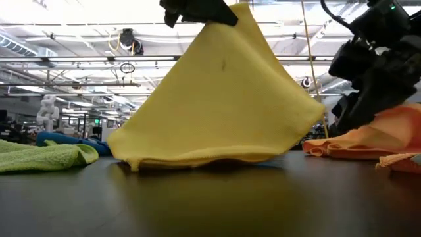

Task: Fold microfiber towels
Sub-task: Fold the yellow microfiber cloth

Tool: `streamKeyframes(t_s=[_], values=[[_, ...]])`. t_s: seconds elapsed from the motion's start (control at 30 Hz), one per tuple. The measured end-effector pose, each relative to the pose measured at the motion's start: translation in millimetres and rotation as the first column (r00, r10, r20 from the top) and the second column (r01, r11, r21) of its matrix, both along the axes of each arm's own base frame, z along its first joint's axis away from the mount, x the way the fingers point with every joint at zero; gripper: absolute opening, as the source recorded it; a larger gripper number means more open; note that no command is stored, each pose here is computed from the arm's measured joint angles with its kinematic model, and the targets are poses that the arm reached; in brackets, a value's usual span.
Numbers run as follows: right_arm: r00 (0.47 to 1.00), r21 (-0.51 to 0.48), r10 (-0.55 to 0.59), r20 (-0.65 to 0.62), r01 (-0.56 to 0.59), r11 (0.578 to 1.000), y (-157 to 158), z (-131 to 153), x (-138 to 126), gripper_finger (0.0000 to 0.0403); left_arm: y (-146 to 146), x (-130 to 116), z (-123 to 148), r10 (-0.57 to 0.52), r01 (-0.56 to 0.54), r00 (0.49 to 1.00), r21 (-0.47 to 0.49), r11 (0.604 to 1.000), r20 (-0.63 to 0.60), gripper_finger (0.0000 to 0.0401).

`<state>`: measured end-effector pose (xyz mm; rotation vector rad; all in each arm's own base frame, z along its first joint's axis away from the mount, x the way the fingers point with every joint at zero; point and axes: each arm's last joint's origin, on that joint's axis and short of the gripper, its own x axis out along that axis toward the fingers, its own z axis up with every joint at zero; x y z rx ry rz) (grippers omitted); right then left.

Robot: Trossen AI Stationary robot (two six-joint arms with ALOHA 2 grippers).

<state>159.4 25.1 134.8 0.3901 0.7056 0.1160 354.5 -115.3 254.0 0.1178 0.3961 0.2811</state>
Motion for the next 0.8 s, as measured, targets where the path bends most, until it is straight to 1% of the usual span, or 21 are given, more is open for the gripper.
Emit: streamKeyframes(t_s=[0.07,0.13,0.3,0.37,0.47,0.63,0.73,0.8], values=[[0.999,0.000,-0.003,0.037,0.003,1.000,0.0,3.2,1.7,0.0177,0.4,-0.2,-0.6,0.001,-0.001,1.000,0.002,1.000,-0.006,0.0000],[0.993,0.001,0.009,0.115,-0.010,1.000,0.5,10.2,4.2,0.0179,1.0,-0.2,-0.9,0.002,-0.002,1.000,0.004,1.000,-0.011,0.0000],[0.943,-0.036,0.044,0.331,-0.034,0.999,0.9,31.6,7.9,0.0180,1.8,-0.1,-1.3,0.002,-0.002,1.000,0.011,1.000,-0.016,0.0000],[0.928,-0.041,0.043,0.370,-0.029,0.999,-0.2,35.7,9.0,0.0180,1.8,-0.1,-1.2,-0.002,0.002,1.000,0.019,1.000,-0.019,0.0000],[0.937,-0.022,0.034,0.346,-0.028,0.999,-3.7,32.4,10.8,0.0180,1.8,0.0,-1.0,-0.009,0.010,1.000,0.036,0.999,-0.023,0.0000],[0.957,0.003,0.056,0.284,-0.060,0.998,-8.7,21.2,16.7,0.0182,1.9,0.4,-0.6,-0.015,0.016,1.000,0.043,0.999,-0.022,0.0000],[0.949,-0.002,0.087,0.303,-0.091,0.996,-10.9,18.6,21.9,0.0196,1.9,0.3,-0.6,-0.016,0.017,1.000,0.045,0.999,-0.023,0.0000],[0.944,-0.008,0.090,0.318,-0.093,0.996,-12.7,17.8,24.7,0.0215,1.8,0.4,-0.7,-0.020,0.021,1.000,0.042,0.999,-0.023,0.0000]])
